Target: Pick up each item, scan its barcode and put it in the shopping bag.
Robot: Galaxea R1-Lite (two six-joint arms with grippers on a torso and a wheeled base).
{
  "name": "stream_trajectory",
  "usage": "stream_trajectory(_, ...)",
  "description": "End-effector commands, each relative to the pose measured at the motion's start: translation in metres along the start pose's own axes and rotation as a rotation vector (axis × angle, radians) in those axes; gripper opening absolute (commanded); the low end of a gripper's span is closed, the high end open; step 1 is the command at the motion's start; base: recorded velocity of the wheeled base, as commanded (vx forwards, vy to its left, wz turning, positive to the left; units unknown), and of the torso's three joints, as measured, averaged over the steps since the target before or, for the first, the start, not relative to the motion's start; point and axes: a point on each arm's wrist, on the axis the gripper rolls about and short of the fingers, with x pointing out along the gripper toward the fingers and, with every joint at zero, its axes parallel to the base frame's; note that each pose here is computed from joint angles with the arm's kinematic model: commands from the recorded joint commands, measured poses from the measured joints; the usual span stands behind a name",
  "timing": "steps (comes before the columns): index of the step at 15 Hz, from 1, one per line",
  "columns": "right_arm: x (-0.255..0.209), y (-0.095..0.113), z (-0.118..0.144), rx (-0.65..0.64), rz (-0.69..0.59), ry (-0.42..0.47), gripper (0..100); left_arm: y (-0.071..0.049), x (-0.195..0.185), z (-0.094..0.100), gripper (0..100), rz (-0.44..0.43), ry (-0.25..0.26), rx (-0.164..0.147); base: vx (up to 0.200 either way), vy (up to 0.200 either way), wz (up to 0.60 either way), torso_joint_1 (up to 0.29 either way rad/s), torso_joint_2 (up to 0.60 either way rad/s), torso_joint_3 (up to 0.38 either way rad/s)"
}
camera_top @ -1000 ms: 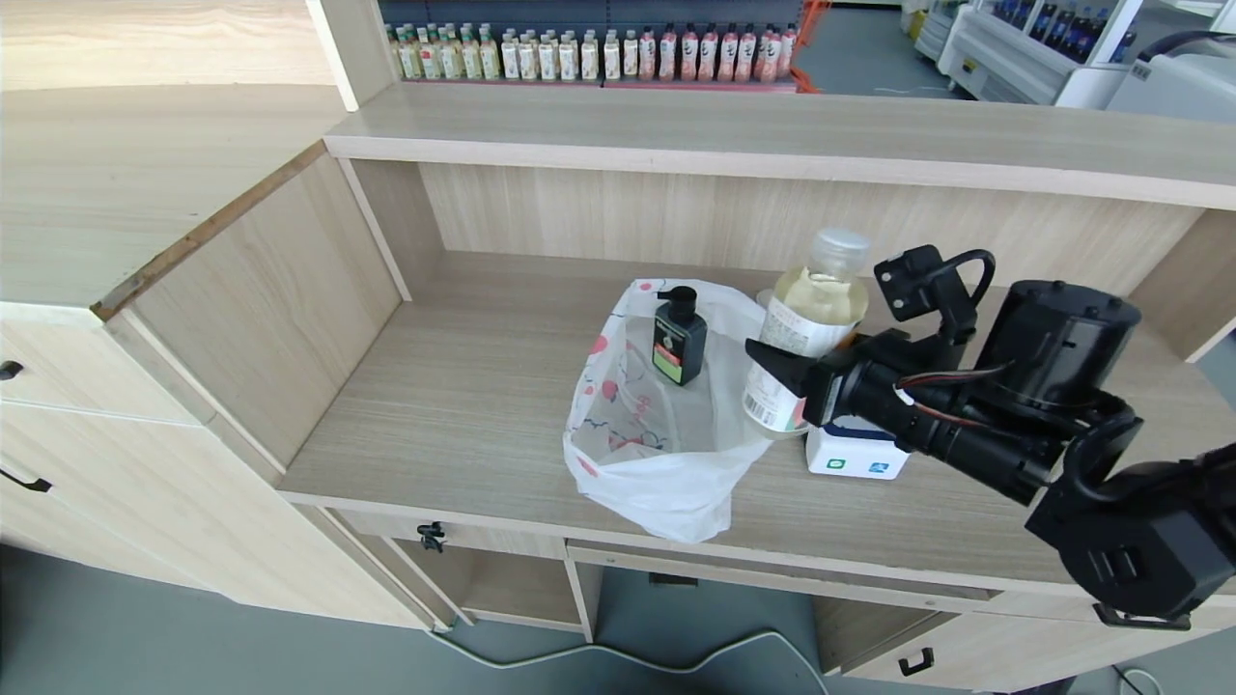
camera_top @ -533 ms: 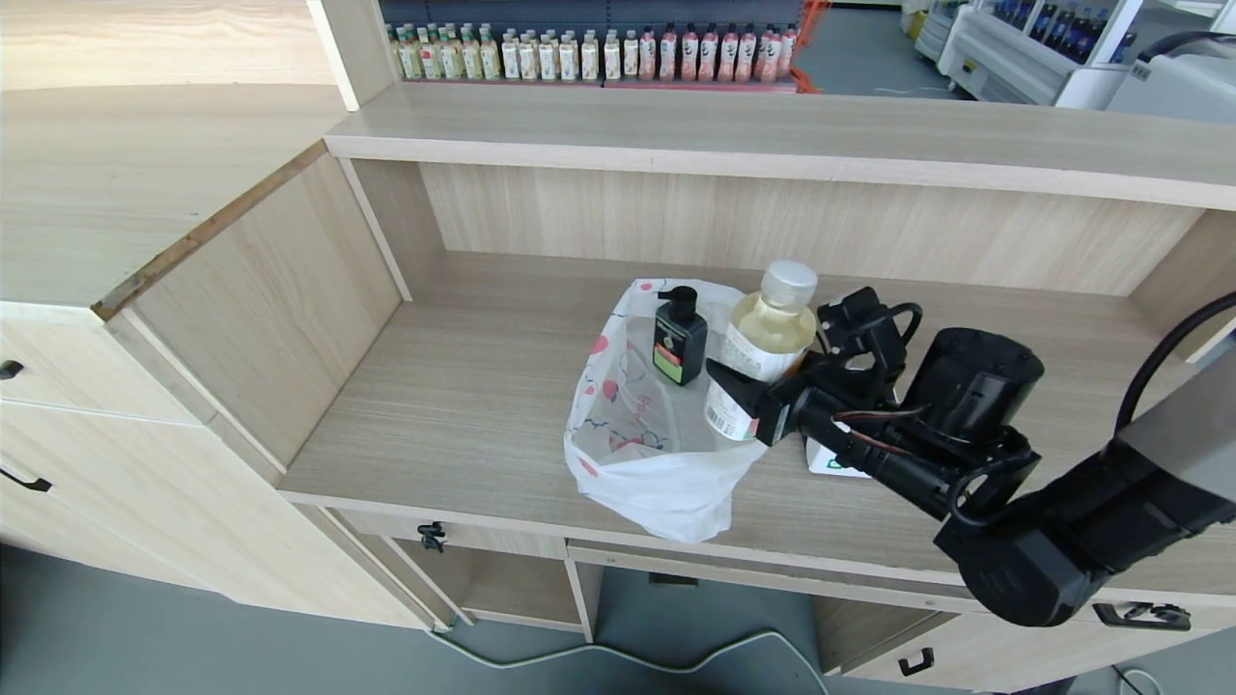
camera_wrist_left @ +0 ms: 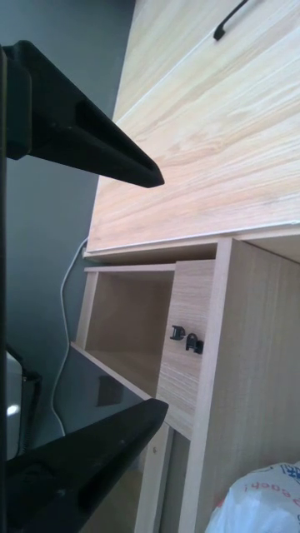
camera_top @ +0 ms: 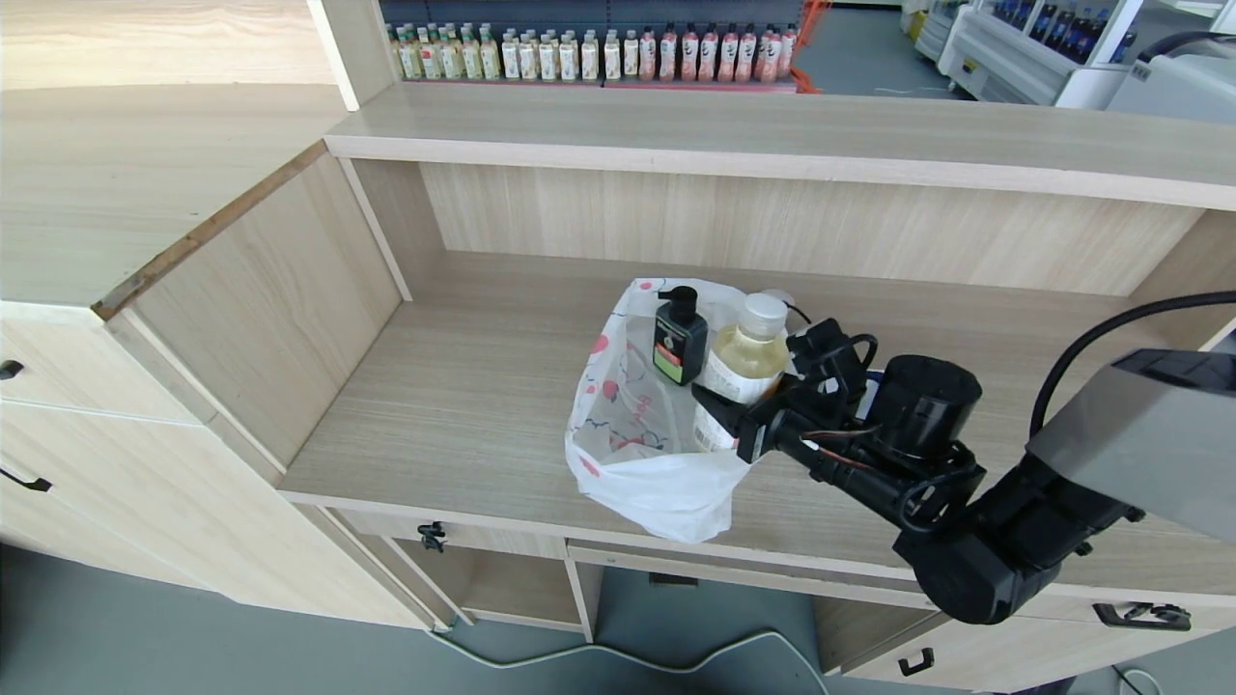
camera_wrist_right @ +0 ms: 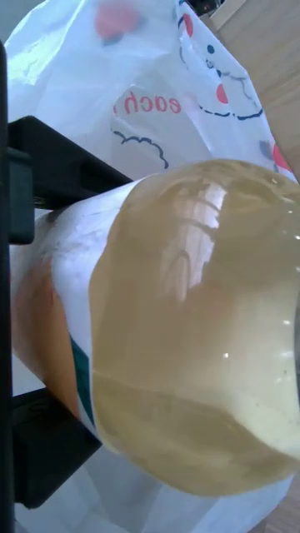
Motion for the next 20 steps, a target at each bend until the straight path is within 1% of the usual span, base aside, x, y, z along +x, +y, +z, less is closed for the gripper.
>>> stream_trajectory(1,0.000,0.000,-0.008,0.000,0.001,0.018,0,0.000,0.000,0.000,100,0.001,0.000,0.000,0.000,0.000,0.00,0.000,0.00,0.000)
stream_trajectory(3,0.000,-0.003,-0.012,-0.023,-0.005,0.023,0,0.000,0.000,0.000,100,0.001,-0.001,0.000,0.000,0.000,0.00,0.000,0.00,0.000)
stream_trajectory(6,0.000,-0.003,-0.013,-0.022,0.000,0.028,0,0.000,0.000,0.000,100,0.001,-0.001,0.000,0.000,0.000,0.00,0.000,0.00,0.000)
stream_trajectory(7,-0.002,-0.003,-0.014,-0.020,0.010,0.034,100,0.000,0.000,0.000,100,0.001,-0.001,0.000,0.000,0.000,0.00,0.000,0.00,0.000)
stream_trajectory(9,-0.002,-0.001,-0.009,-0.018,0.017,0.024,100,0.000,0.000,0.000,100,0.001,0.000,0.000,0.000,0.000,0.00,0.000,0.00,0.000)
stream_trajectory(11,-0.005,0.000,0.007,-0.022,0.033,-0.013,100,0.000,0.000,0.000,100,0.001,-0.001,0.000,0.000,0.000,0.00,0.000,0.00,0.000)
stream_trajectory(13,-0.011,0.000,0.031,-0.031,0.064,-0.056,100,0.000,0.000,0.000,100,0.001,-0.001,0.000,0.000,0.000,0.00,0.000,0.00,0.000)
stream_trajectory(15,-0.031,0.002,0.066,-0.034,0.068,-0.072,100,0.000,0.000,0.000,100,0.001,-0.001,0.000,0.000,0.000,0.00,0.000,0.00,0.000)
stream_trajectory(16,-0.041,0.003,0.077,-0.036,0.067,-0.071,100,0.000,0.000,0.000,100,0.001,0.000,0.000,0.000,0.000,0.00,0.000,0.00,0.000)
stream_trajectory(19,-0.062,0.002,0.086,-0.039,0.052,-0.050,100,0.000,0.000,0.000,100,0.001,-0.001,0.000,0.000,0.000,0.00,0.000,0.00,0.000)
stream_trajectory(20,-0.067,0.002,0.096,-0.046,0.043,-0.076,100,0.000,0.000,0.000,100,0.001,-0.001,0.000,0.000,0.000,0.00,0.000,0.00,0.000)
